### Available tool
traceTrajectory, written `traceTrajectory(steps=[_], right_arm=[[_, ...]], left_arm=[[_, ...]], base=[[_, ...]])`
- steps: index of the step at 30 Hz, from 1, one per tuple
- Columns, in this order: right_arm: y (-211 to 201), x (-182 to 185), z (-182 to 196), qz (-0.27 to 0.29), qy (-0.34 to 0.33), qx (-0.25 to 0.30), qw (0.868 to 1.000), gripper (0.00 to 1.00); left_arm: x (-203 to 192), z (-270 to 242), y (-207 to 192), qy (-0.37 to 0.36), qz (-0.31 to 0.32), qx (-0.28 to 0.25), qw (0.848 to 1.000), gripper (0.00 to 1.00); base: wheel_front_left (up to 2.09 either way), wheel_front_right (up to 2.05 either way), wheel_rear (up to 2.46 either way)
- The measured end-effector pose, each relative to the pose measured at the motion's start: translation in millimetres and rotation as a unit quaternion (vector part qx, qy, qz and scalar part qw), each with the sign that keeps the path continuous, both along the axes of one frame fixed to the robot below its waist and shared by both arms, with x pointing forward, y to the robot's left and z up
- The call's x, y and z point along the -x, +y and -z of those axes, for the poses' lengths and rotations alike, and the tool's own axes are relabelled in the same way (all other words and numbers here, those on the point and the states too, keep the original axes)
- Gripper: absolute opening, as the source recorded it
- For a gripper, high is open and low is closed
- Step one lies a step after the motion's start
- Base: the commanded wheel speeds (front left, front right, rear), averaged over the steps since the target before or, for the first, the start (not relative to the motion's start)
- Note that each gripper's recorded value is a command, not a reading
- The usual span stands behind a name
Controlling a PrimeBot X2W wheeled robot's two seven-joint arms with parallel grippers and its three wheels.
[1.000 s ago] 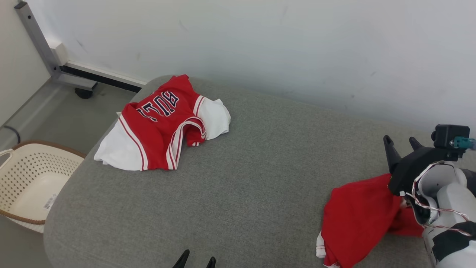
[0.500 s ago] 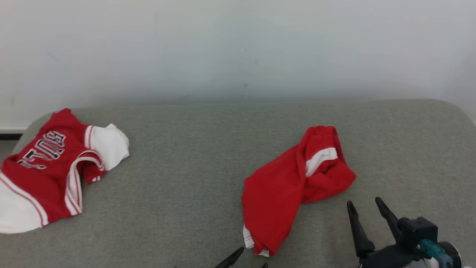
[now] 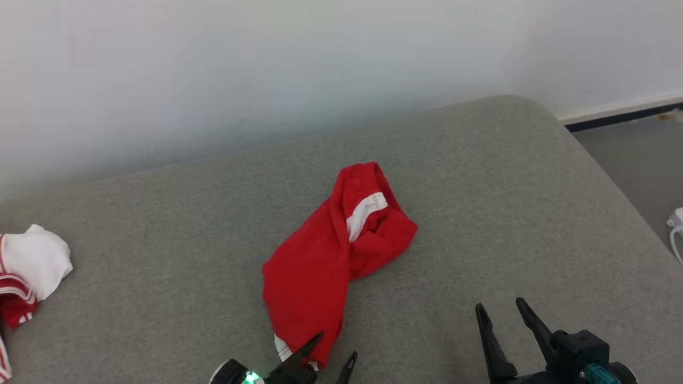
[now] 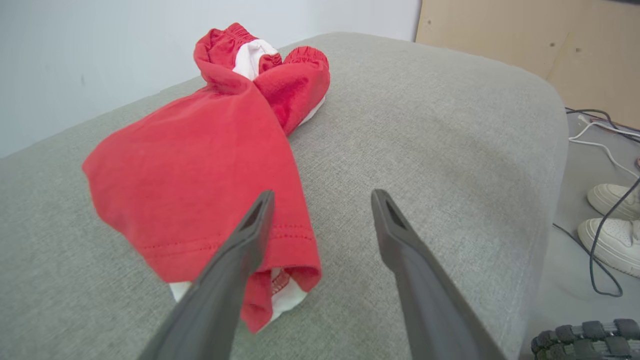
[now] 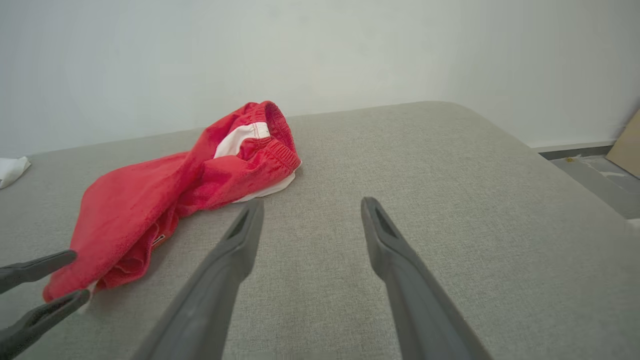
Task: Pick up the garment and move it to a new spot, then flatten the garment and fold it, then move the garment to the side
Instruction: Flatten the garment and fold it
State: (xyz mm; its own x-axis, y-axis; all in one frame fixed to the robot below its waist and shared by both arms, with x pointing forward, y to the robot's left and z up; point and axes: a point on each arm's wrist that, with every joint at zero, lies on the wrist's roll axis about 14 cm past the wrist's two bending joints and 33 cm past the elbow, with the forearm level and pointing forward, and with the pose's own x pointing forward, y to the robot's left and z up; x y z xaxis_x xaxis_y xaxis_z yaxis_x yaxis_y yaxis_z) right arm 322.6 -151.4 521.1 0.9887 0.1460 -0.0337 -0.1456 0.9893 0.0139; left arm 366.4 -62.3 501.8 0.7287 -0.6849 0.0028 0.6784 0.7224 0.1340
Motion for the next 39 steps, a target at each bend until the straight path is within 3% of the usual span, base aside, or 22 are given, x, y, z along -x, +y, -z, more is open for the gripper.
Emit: traceTrajectory(steps=[11,12,13,22,30,39], right_arm=[[-25,6,7,0.045,0.011,0.003,0.999,1.0],[-25,6,7,0.045,0.011,0.003,0.999,1.0],[-25,6,7,0.044,0.011,0.003,0.999,1.0],[-15,2,6,0.029,0.01,0.004,1.0,1.0],[-5,1,5,0.012,0.009,0.003,1.0,1.0],[4,1,8,-0.001,0.018,0.001,1.0,1.0]], left_arm=[[-27,27,9,0.015,-0.041,-0.041,0.998,1.0],[-27,27,10,0.014,-0.043,-0.041,0.998,0.88],[-28,26,11,0.012,-0.045,-0.04,0.998,0.0],[-33,16,23,0.019,-0.07,-0.007,0.997,0.0],[-59,-20,64,0.024,-0.147,0.081,0.986,0.0],[-112,-39,109,0.009,-0.188,0.058,0.98,0.0]], base=[[0.0,0.0,0.0],[0.0,0.0,0.0],[0.0,0.0,0.0],[0.0,0.0,0.0],[0.0,0.0,0.0],[0.0,0.0,0.0]])
